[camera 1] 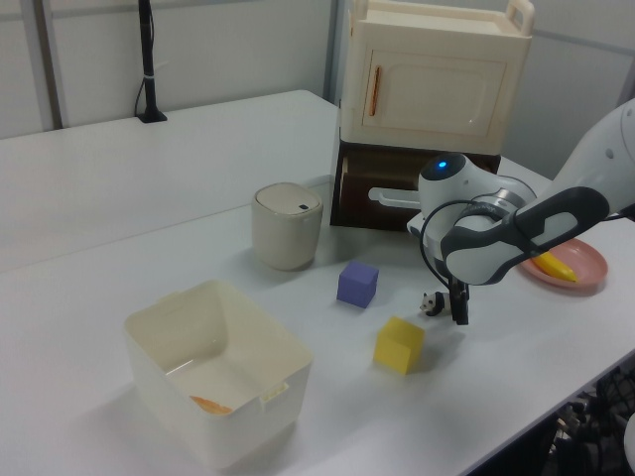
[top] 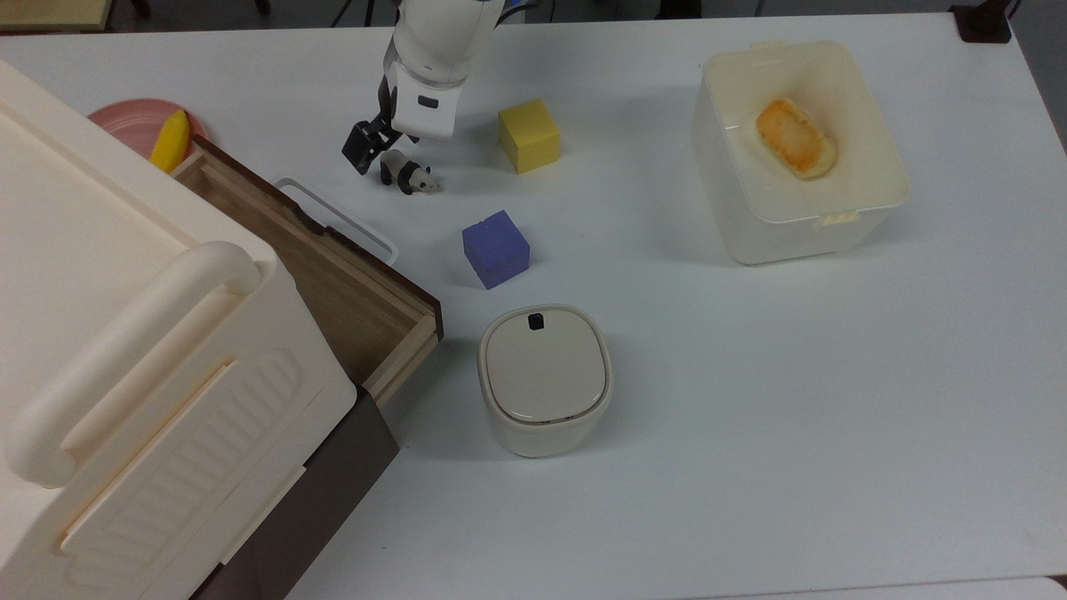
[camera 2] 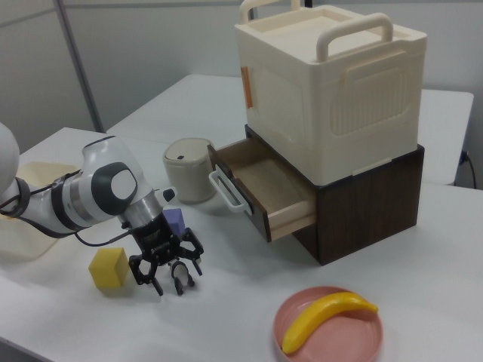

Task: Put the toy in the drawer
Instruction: 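Close the gripper on the panda toy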

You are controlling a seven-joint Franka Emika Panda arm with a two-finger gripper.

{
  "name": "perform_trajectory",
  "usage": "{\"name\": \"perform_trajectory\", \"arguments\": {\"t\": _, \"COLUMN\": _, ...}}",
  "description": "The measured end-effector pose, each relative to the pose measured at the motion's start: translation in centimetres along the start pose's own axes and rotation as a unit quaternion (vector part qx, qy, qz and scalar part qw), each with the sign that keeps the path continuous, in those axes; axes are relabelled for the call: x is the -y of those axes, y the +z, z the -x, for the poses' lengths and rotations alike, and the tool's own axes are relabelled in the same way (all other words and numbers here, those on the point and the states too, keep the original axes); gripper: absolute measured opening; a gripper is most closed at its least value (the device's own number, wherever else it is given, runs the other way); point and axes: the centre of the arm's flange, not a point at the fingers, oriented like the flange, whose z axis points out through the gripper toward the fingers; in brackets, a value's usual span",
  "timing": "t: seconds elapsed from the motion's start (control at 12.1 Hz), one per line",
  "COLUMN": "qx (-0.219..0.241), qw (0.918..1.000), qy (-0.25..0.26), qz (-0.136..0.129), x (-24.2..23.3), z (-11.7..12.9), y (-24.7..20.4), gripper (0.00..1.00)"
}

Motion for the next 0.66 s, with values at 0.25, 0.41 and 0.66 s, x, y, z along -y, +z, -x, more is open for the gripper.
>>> {"name": "perform_trajectory", "arguments": {"t": 0.25, "qx": -0.036, "qw": 0.9984, "qy": -0.01, "qz": -0.042, "x": 0.2, "z": -1.2, "y": -1.0, "gripper": 1.0}}
{"name": "perform_trajectory", "arguments": {"t": 0.41, "qx": -0.059, "qw": 0.997, "qy": -0.015, "qz": -0.047, "x": -0.6, "z": -1.9, "y": -2.4, "gripper": 1.0}}
{"name": "perform_trajectory", "arguments": {"t": 0.66, "qx": -0.066, "qw": 0.9967, "qy": -0.013, "qz": -0.046, "x": -1.1, "z": -2.1, "y": -3.0, "gripper": 0.94}}
